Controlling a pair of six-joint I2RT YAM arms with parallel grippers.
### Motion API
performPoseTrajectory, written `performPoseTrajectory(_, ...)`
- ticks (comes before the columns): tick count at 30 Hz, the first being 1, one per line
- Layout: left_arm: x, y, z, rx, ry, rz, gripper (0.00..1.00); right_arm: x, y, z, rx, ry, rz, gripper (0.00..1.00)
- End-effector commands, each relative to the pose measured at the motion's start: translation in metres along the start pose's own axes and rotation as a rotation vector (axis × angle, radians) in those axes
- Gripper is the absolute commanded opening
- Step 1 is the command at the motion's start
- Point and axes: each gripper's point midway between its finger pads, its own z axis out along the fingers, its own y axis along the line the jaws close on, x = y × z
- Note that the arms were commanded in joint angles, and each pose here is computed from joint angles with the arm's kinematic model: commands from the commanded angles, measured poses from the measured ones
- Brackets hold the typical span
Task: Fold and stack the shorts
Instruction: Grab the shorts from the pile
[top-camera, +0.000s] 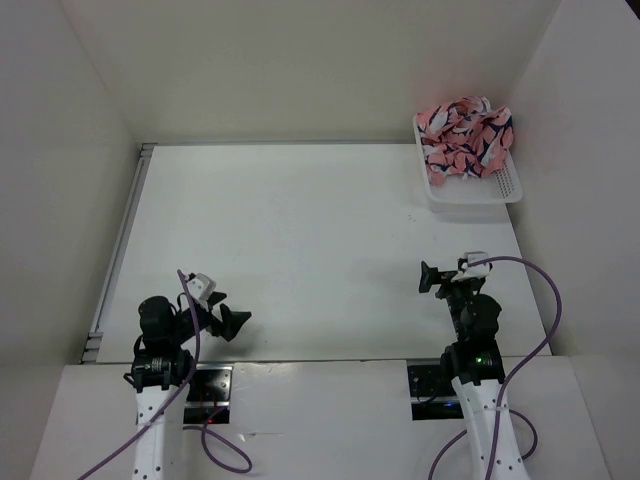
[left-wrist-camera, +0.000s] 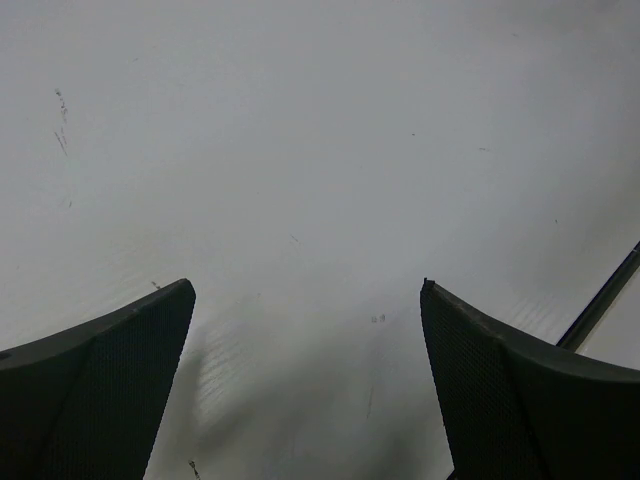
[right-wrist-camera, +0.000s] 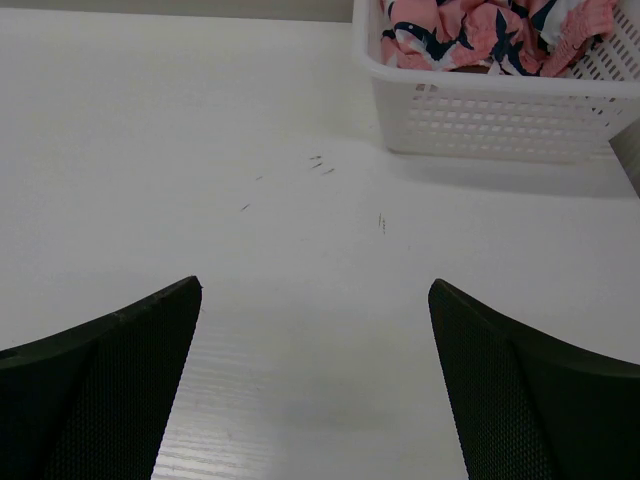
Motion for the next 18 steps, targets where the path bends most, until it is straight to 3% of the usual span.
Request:
performPoseTrajectory(1, -0.013, -0.005, -0.002, 0.024, -0.045, 0.048, 1.00, 0.002, -0.004, 0.003, 0.019, -0.027, 0.009, 0.99)
performPoseTrajectory(10, -0.013, -0.005, -0.002, 0.024, -0.045, 0.048, 1.00, 0.002, -0.005, 0.003, 0.029, -0.027, 0.009, 0.99)
performPoseTrajectory(13, -0.016, -0.026, -0.003, 0.147, -0.059, 0.062, 1.00, -0.001, 0.000, 0.004, -0.003, -0.039, 0.008, 0.99)
performPoseTrajectory(14, -0.011, -0.029, -0.005, 0.150, -0.035, 0.031, 1.00, -0.005, 0.004, 0.004, -0.067, -0.060, -0.191, 0.99)
performPoseTrajectory(15, -0.010, -0.031, -0.007, 0.151, -0.024, 0.016, 1.00, -0.019, 0.041, -0.002, -0.291, -0.122, -0.299, 0.99)
performPoseTrajectory(17, -0.012, -0.036, -0.007, 0.182, -0.033, 0.026, 1.00, -0.034, 0.064, -0.011, -0.447, -0.202, -0.454, 1.00)
performPoseTrajectory(18, -0.012, -0.037, -0.007, 0.195, -0.038, 0.032, 1.00, -0.036, 0.071, -0.017, -0.551, -0.308, -0.953, 1.00)
